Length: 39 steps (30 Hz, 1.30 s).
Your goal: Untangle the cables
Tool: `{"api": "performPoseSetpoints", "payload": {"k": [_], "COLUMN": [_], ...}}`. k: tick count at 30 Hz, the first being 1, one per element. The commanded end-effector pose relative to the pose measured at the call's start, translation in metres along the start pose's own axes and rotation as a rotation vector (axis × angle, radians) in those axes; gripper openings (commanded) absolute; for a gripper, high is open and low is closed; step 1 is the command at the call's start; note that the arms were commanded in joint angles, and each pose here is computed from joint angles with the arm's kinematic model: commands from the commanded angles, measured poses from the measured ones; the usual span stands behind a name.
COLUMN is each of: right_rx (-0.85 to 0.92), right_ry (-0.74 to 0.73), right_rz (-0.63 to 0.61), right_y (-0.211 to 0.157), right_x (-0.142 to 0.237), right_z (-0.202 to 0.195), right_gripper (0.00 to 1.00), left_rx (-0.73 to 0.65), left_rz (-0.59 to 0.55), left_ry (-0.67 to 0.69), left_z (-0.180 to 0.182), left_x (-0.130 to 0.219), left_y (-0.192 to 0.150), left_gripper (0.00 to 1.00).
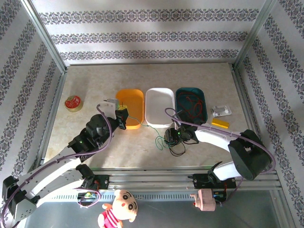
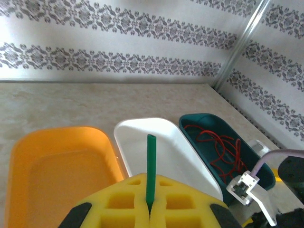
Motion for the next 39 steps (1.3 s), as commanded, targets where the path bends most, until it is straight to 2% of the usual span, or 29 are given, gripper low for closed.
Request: {"api": "performPoseSetpoints", "payload": {"k": [1, 4, 9, 13, 14, 16, 17, 21, 27, 32, 35, 39], "right_rx": [-0.065, -0.070, -0.018, 0.029, 0.043, 0.052, 0.051, 0.083, 0.176, 0.225, 0.239, 0.201], "right_ry": [-0.201, -0.183, -0.074, 0.025, 0.043, 0.062, 0.073, 0.160, 0.210, 0.166, 0.089, -0.059], "right_rz": [0.093, 0.084, 0.014, -0.139, -0.186, -0.266, -0.304, -0.374, -0.245, -0.094, -0.013, 0.008], "right_y": [-0.022, -0.019, -0.013, -0.004, -0.004, -0.004, -0.004, -0.006, -0.006, -0.008, -0.009, -0.003], "right_x": [-0.005, -0.003, 0.010, 0.038, 0.046, 0.060, 0.067, 0.080, 0.070, 0.042, 0.023, 0.004], "right_z": [-0.033, -0.033, -0.022, -0.012, -0.010, -0.011, -0.012, -0.008, 0.011, 0.024, 0.029, 0.023], "right_gripper": [0.51, 0.53, 0.57, 0.60, 0.64, 0.87, 0.91, 0.91, 0.89, 0.88, 0.85, 0.84], "left_rx": [0.029, -0.006, -0.106, -0.133, -0.136, -0.143, -0.147, -0.154, -0.149, -0.141, -0.136, -0.141], "left_rz": [-0.203, -0.218, -0.041, 0.063, 0.074, 0.083, 0.085, 0.099, 0.115, 0.094, 0.077, 0.073], "left_ry": [0.106, 0.034, -0.206, -0.307, -0.310, -0.308, -0.311, -0.338, -0.365, -0.354, -0.352, -0.353], "left_z": [0.010, 0.004, -0.021, -0.030, -0.031, -0.031, -0.031, -0.034, -0.036, -0.036, -0.035, -0.035], "left_x": [0.019, 0.022, 0.005, -0.007, -0.008, -0.010, -0.010, -0.013, -0.015, -0.014, -0.011, -0.007], "left_y": [0.044, 0.052, 0.049, 0.039, 0.038, 0.036, 0.036, 0.033, 0.031, 0.034, 0.038, 0.043], "left_gripper": [0.00, 0.00, 0.00, 0.00, 0.00, 0.00, 0.00, 0.00, 0.00, 0.00, 0.00, 0.00]}}
Point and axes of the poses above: each hand's point on the last joint's axis, 136 mm out from that joint toward the fingers, its own x axis back along the fingers, its own z axis along the line the jaws close on, y = z × x, the point moved 10 cm from there along x, back along the fingers, and after that the axes turned 6 degrees about -x, right-handed, at the moved point
